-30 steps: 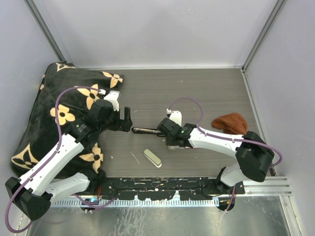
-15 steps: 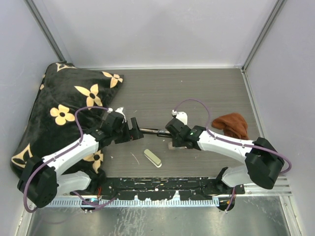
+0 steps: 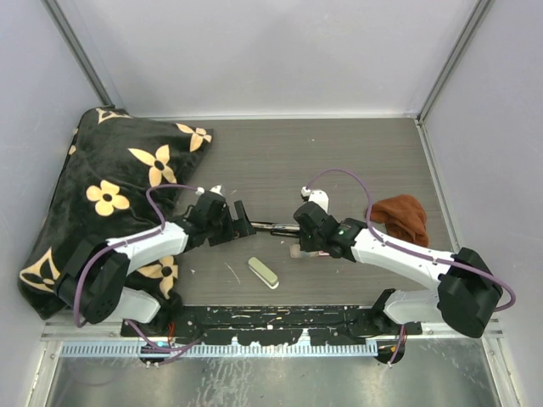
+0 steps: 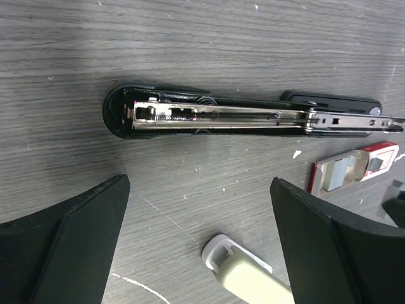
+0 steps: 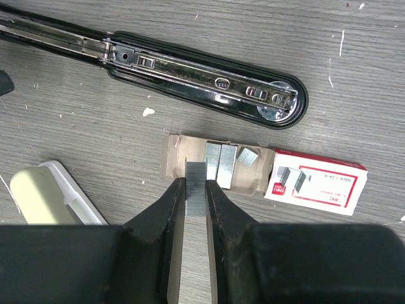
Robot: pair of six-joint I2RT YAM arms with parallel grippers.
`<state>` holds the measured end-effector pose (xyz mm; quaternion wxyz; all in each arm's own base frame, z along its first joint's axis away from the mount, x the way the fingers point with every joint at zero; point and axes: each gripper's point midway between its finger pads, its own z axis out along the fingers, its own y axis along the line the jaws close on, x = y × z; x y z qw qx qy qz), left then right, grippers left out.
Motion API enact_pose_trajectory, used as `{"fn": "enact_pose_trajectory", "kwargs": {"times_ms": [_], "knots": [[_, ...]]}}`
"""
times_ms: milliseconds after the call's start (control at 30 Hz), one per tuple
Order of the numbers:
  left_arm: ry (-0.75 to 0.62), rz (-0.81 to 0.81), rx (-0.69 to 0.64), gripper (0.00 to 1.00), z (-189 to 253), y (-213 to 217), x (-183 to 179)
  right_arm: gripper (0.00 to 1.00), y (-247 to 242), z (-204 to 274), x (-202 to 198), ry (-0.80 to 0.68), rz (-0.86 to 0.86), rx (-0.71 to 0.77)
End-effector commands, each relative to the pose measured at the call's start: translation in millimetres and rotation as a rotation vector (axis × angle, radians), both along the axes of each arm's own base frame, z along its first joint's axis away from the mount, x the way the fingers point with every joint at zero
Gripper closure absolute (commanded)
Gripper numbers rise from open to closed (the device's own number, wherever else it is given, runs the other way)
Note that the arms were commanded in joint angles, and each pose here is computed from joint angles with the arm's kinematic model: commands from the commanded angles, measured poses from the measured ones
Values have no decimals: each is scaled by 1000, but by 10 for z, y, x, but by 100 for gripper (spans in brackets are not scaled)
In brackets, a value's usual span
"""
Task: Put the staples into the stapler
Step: Pick up the staple from the staple box.
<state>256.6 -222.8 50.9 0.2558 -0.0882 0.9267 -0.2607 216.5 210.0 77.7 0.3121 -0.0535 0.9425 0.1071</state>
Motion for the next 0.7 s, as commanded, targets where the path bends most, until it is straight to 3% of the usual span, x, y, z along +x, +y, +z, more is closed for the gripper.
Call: {"fn": "enact_pose_trajectory", "kwargs": {"times_ms": [0, 333, 667], "knots": [[-78, -11, -55, 5, 161, -180, 244, 80, 65, 175, 57, -50, 23, 53], [-117, -58, -11, 4, 49, -309, 503, 79, 67, 230, 60, -58, 36, 63], [-260, -184, -37, 4, 175, -659, 912, 80, 192, 137, -41, -10, 140, 79]]}}
